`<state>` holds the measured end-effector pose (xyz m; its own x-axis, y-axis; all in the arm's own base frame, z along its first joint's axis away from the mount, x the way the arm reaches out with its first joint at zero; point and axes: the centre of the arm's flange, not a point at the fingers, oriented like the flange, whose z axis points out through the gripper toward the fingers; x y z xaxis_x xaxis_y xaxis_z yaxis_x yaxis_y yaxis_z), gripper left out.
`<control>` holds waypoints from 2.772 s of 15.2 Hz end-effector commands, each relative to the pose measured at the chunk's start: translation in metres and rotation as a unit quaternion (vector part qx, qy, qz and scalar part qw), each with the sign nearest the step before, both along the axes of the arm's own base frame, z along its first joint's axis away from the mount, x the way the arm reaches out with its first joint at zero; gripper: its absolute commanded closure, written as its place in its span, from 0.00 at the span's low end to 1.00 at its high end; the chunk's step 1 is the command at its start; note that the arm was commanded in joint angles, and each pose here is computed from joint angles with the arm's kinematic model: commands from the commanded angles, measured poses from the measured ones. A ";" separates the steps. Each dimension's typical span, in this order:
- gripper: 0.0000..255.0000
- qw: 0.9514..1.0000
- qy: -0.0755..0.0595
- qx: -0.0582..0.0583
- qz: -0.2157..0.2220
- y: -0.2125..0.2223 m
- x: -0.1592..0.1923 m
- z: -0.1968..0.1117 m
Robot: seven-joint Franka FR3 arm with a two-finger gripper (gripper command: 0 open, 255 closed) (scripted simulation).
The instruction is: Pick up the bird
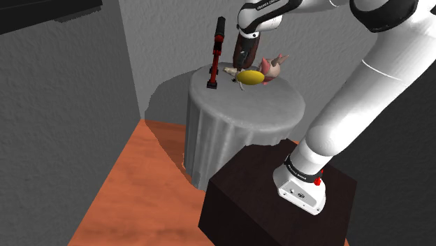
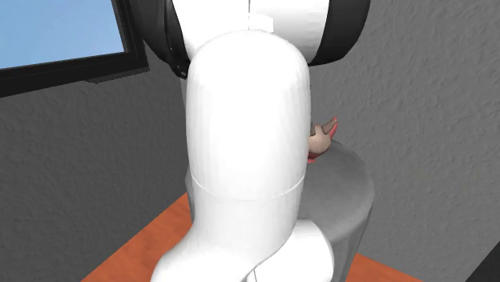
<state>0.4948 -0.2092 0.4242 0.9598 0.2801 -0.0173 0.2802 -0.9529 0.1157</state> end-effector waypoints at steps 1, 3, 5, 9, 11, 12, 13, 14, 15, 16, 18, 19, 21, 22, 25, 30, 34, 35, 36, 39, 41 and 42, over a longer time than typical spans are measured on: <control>0.00 1.000 0.002 -0.010 0.010 -0.016 0.019 -0.013; 0.00 1.000 0.003 -0.019 0.018 -0.031 0.034 -0.026; 0.00 0.999 0.005 -0.028 0.027 -0.046 0.050 -0.039; 0.00 0.998 0.009 -0.046 0.044 -0.076 0.081 -0.063; 0.00 0.997 0.010 -0.051 0.049 -0.085 0.091 -0.071; 0.00 0.997 0.010 -0.051 0.049 -0.085 0.091 -0.076; 0.00 0.997 0.010 -0.051 0.049 -0.085 0.091 -0.081; 0.00 0.997 0.010 -0.051 0.049 -0.085 0.091 -0.087; 0.00 0.997 0.010 -0.051 0.049 -0.085 0.091 -0.092; 0.00 0.997 0.010 -0.051 0.049 -0.085 0.091 -0.097; 0.00 0.997 0.010 -0.051 0.049 -0.085 0.091 -0.111; 0.00 0.997 0.010 -0.051 0.049 -0.085 0.091 -0.111; 1.00 0.997 0.010 -0.051 0.049 -0.085 0.091 -0.111; 1.00 0.997 0.010 -0.051 0.049 -0.084 0.091 -0.111; 1.00 0.997 0.010 -0.051 0.049 -0.084 0.091 -0.111; 1.00 0.997 0.010 -0.051 0.049 -0.085 0.091 -0.111; 1.00 0.997 0.010 -0.051 0.049 -0.085 0.091 -0.090; 1.00 0.997 0.010 -0.051 0.049 -0.085 0.091 -0.084; 1.00 0.997 0.010 -0.051 0.049 -0.085 0.091 -0.079; 1.00 0.997 0.010 -0.051 0.049 -0.085 0.091 -0.063; 1.00 0.997 0.010 -0.051 0.049 -0.085 0.091 -0.053; 1.00 0.997 0.010 -0.051 0.049 -0.085 0.091 -0.047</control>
